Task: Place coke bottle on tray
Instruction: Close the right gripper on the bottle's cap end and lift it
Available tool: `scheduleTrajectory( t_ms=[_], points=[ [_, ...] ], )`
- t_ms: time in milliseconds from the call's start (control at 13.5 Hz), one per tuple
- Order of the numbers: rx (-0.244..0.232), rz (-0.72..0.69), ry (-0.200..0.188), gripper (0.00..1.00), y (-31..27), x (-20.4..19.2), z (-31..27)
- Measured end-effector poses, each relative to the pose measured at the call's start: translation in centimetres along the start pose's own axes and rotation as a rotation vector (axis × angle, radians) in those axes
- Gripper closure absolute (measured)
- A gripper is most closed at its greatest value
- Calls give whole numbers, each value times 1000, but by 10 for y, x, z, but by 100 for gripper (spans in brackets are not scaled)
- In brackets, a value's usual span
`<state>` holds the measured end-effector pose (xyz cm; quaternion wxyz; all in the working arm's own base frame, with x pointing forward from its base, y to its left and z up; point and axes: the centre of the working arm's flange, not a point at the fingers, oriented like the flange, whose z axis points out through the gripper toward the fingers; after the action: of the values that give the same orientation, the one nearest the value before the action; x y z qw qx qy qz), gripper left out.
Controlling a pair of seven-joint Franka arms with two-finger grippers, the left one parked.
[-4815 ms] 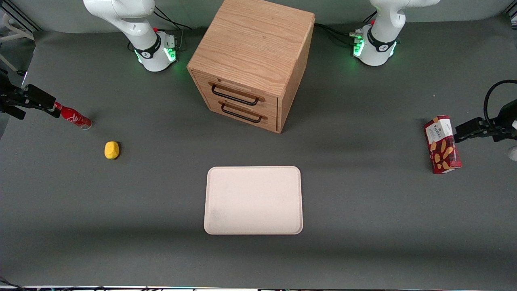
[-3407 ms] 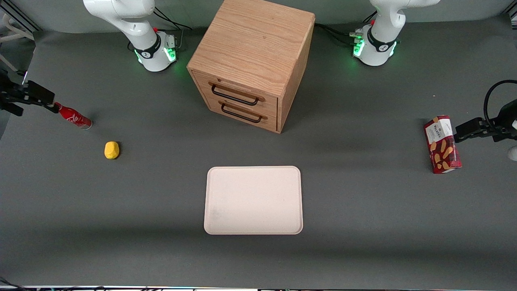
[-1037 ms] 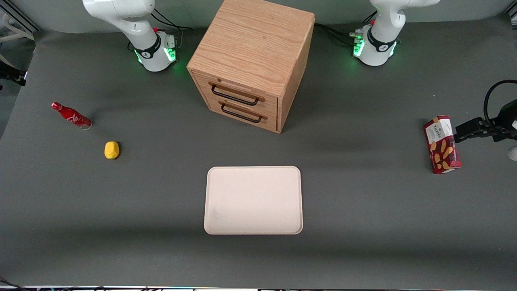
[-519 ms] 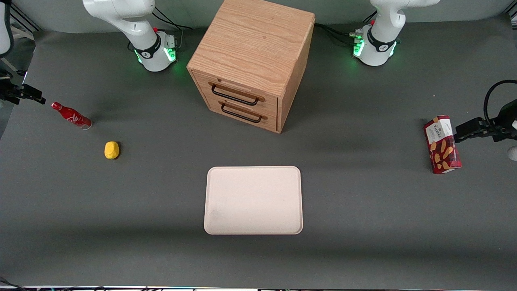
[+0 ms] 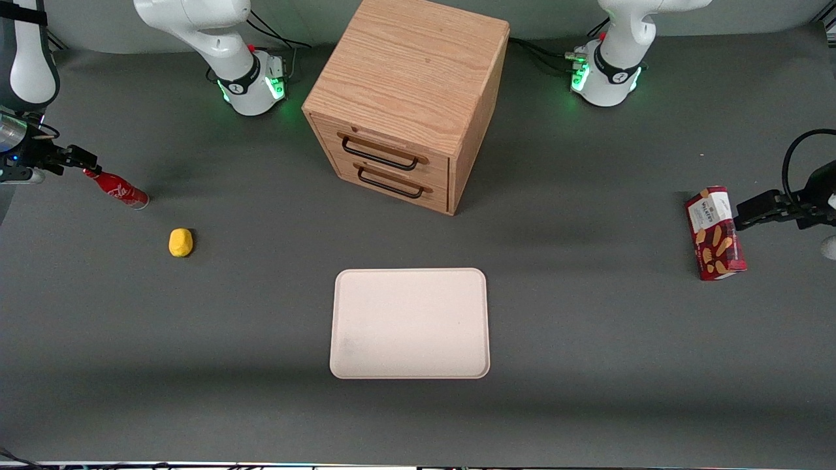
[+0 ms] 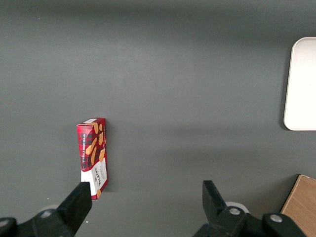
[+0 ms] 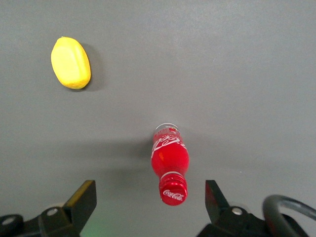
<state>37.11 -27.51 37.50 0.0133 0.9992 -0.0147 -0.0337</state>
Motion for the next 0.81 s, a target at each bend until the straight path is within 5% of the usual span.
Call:
scheduleTrajectory(
  t_ms=[296,815],
  points=[
    [-4,-23,28,2,16,-15,26],
    [-6,-26,12,4,19,-21,47]
  ],
)
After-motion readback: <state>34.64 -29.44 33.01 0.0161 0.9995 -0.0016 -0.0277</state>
